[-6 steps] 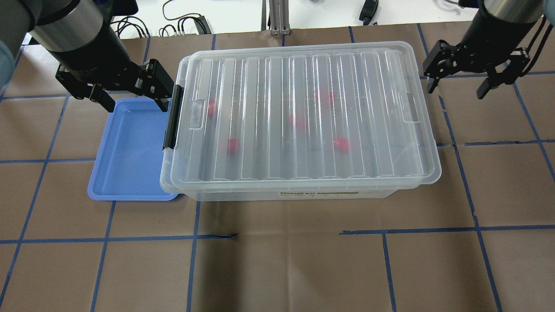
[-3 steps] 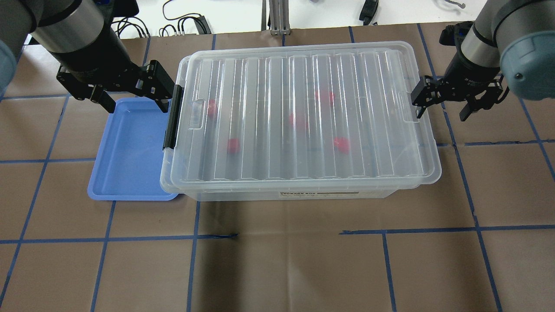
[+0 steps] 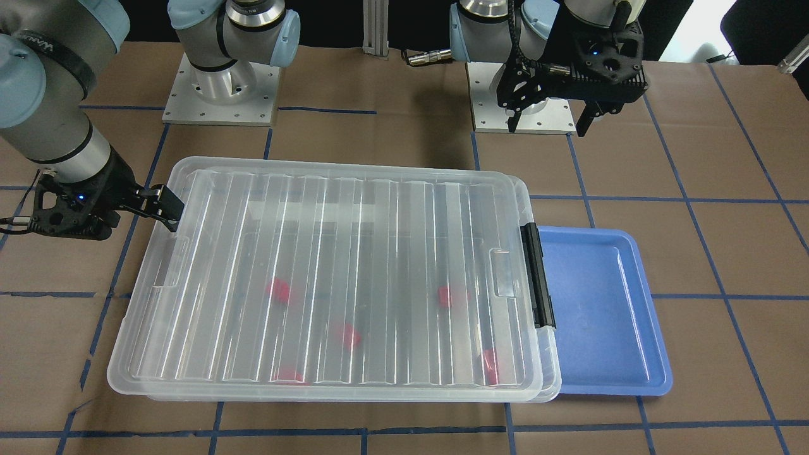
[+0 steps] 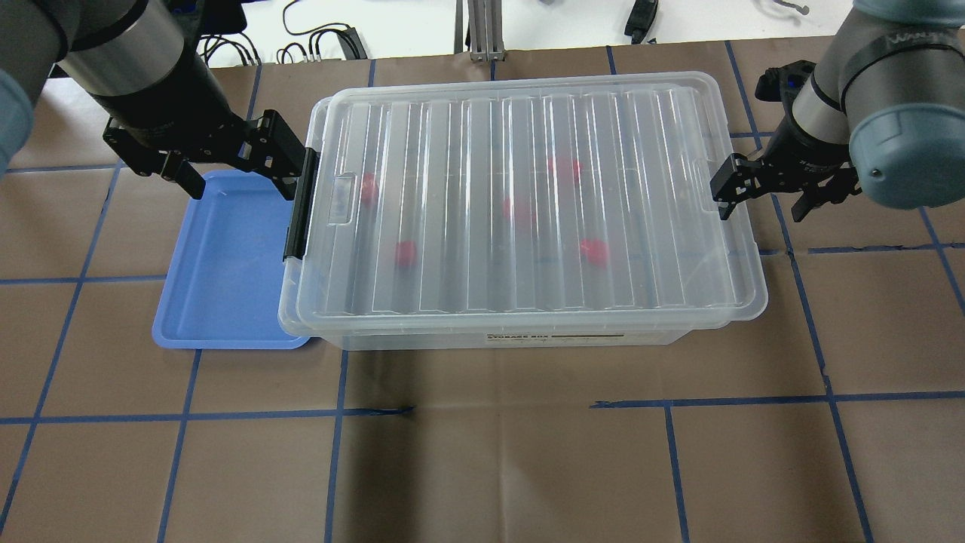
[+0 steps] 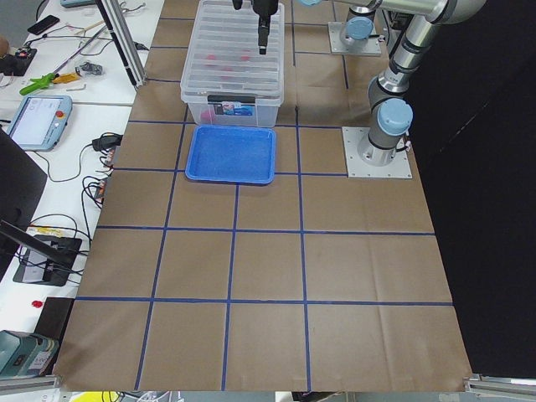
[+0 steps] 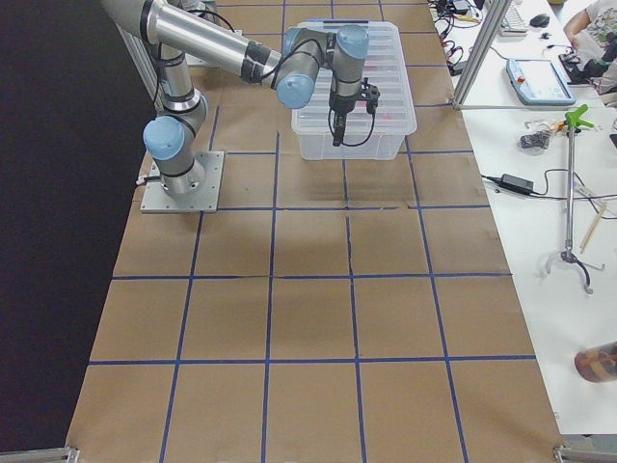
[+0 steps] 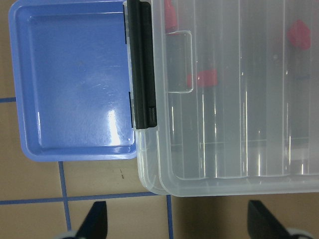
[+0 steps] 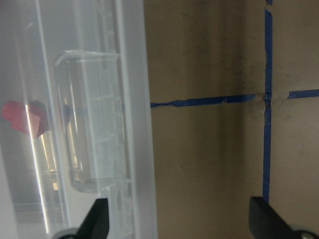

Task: Place red block in blue tray from box

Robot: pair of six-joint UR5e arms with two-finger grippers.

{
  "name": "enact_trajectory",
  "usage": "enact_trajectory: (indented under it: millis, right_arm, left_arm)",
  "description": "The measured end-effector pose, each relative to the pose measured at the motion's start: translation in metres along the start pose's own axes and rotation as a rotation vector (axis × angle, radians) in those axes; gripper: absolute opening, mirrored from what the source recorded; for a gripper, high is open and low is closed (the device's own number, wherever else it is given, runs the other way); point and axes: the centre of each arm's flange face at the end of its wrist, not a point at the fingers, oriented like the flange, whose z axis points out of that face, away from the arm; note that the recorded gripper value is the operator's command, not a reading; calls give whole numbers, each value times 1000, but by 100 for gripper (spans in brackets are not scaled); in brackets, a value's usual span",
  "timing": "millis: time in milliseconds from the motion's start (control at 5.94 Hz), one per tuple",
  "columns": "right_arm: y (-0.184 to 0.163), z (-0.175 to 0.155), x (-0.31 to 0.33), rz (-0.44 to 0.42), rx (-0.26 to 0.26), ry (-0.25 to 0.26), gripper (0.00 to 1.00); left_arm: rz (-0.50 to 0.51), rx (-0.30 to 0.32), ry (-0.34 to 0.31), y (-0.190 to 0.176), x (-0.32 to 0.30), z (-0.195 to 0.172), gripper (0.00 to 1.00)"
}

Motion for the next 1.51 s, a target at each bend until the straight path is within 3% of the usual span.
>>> enact_trajectory:
  millis: [168, 505, 842, 1347, 1515]
  right_arm:
    - [-1, 5, 8, -7, 0, -1, 100]
    - [-9, 13, 35, -32, 10, -1, 100]
    - [-13, 14, 72, -47, 29, 17, 100]
    - [-11, 12, 120, -55, 27, 70, 100]
    - [-9, 11, 139, -65, 28, 74, 100]
  left_arm:
    - [51, -3, 3, 0, 0, 1, 98]
    - [282, -15, 10, -6, -11, 8, 98]
    - [629, -29, 44, -14, -31, 17, 98]
    - [1231, -36, 67, -17, -28, 53, 97]
    - [1341, -9, 48, -24, -24, 67, 97]
